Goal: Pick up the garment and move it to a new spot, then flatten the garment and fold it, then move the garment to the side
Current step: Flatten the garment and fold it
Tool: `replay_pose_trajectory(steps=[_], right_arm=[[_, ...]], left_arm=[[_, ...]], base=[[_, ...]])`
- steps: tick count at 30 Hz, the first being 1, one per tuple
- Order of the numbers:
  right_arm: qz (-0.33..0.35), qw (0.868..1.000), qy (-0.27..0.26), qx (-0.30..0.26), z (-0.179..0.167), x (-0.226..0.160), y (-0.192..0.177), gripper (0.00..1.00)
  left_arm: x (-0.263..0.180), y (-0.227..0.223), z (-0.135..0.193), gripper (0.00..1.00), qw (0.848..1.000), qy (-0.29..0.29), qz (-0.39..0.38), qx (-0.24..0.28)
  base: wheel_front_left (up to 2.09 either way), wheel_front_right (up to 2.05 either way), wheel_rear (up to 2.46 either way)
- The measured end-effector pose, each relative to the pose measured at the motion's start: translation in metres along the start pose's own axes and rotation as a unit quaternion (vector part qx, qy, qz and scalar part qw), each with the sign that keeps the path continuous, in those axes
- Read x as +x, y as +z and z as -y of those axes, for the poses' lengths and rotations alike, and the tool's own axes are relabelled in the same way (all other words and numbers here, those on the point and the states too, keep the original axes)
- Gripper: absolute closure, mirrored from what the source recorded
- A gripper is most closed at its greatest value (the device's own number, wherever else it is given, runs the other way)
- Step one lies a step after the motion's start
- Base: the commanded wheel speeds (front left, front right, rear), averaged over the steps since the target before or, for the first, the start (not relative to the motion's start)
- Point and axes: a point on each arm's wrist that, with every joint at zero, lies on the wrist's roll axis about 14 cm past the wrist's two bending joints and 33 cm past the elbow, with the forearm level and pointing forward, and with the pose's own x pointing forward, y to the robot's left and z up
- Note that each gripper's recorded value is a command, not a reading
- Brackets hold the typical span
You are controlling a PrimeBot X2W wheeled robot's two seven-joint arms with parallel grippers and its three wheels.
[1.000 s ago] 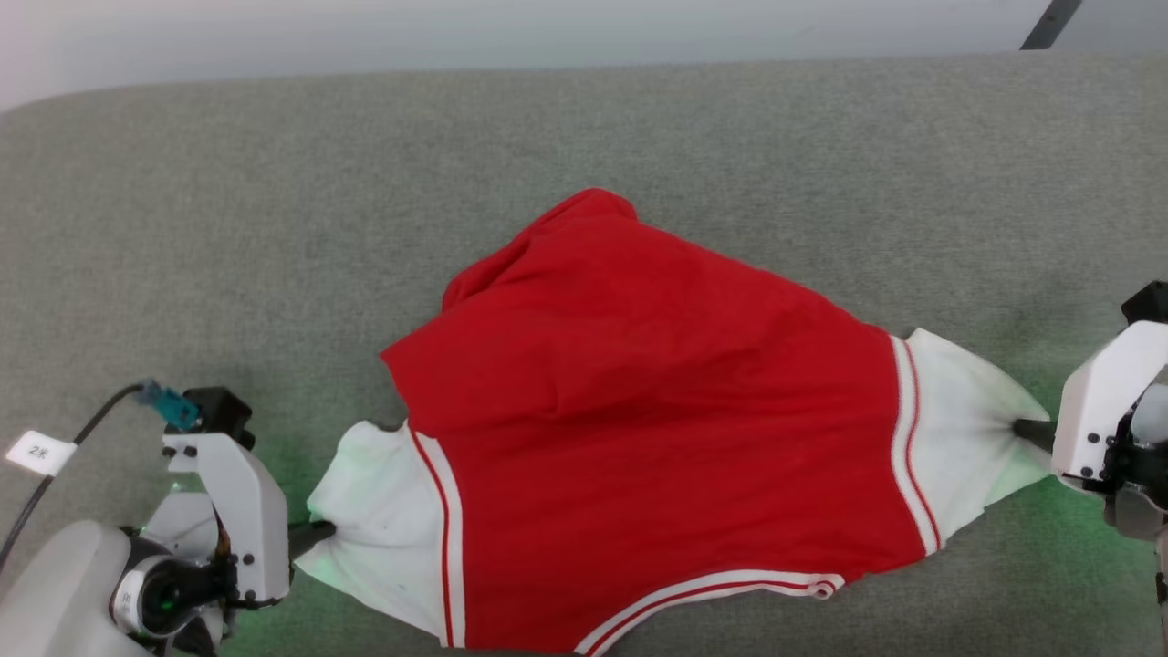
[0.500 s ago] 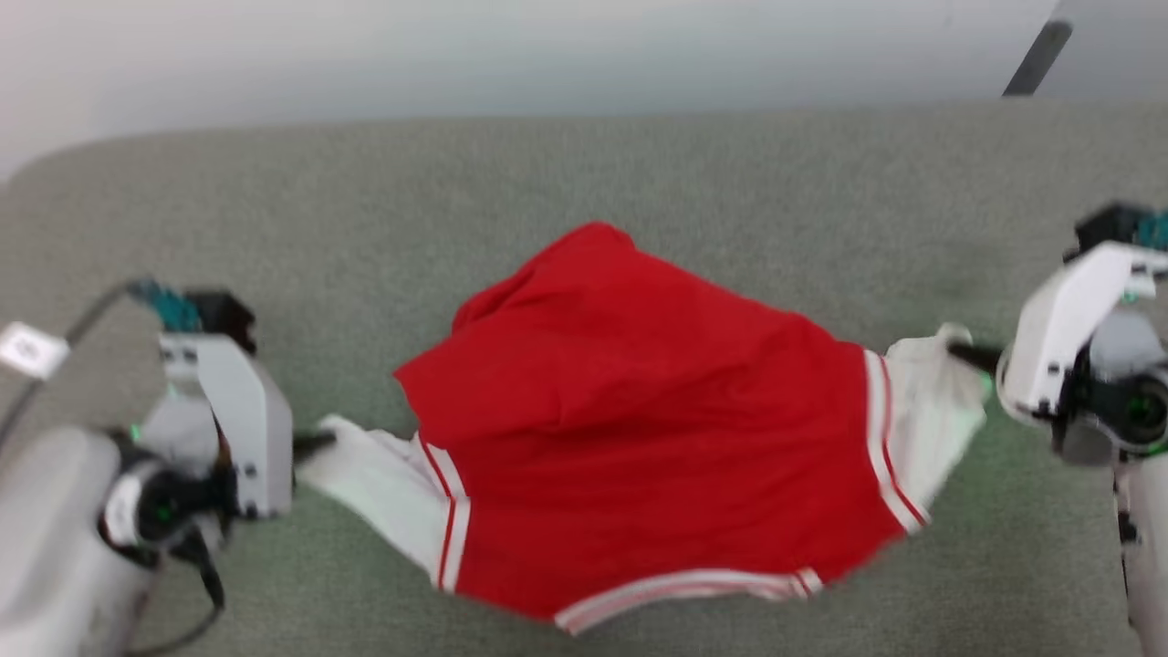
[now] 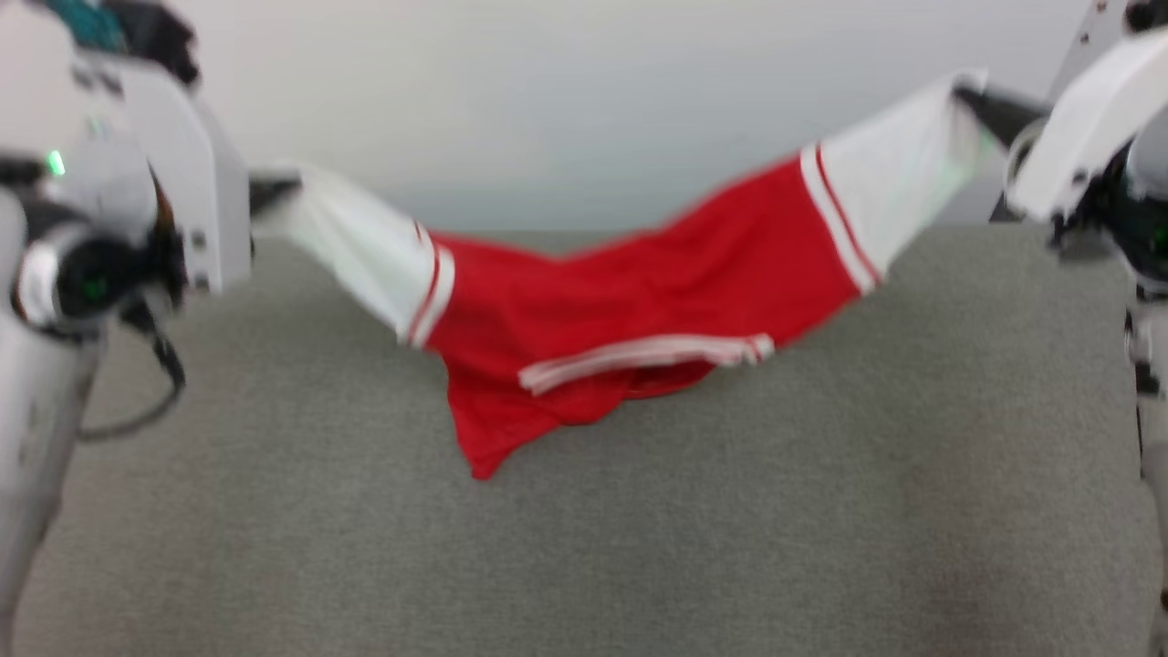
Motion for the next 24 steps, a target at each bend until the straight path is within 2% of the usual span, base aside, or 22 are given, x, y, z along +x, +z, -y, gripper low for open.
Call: replay_pose_trajectory(steps=[4,10,17,24], right_arm=[[0.073,0.997,0.026,-0.029,-0.031,-0.002,0.047,1.00],[0.137,0.988,0.056,-0.051,-0.066,-0.008,0.090,1.00],[0.169,0.981,0.081,-0.057,-0.093,-0.013,0.113,1.00],[0.165,0.980,0.093,-0.063,-0.103,-0.010,0.119,1.00]], left_arm=[[-0.025,0.047,-0.006,1.00,0.997,0.029,0.068,0.020],[-0.060,0.104,-0.010,1.00,0.985,0.059,0.158,0.039],[-0.090,0.148,-0.010,1.00,0.969,0.077,0.228,0.052],[-0.093,0.163,-0.005,1.00,0.966,0.078,0.238,0.064]], base=[[0.00,0.00,0.00],[0.00,0.00,0.00],[0.00,0.00,0.00],[0.00,0.00,0.00]])
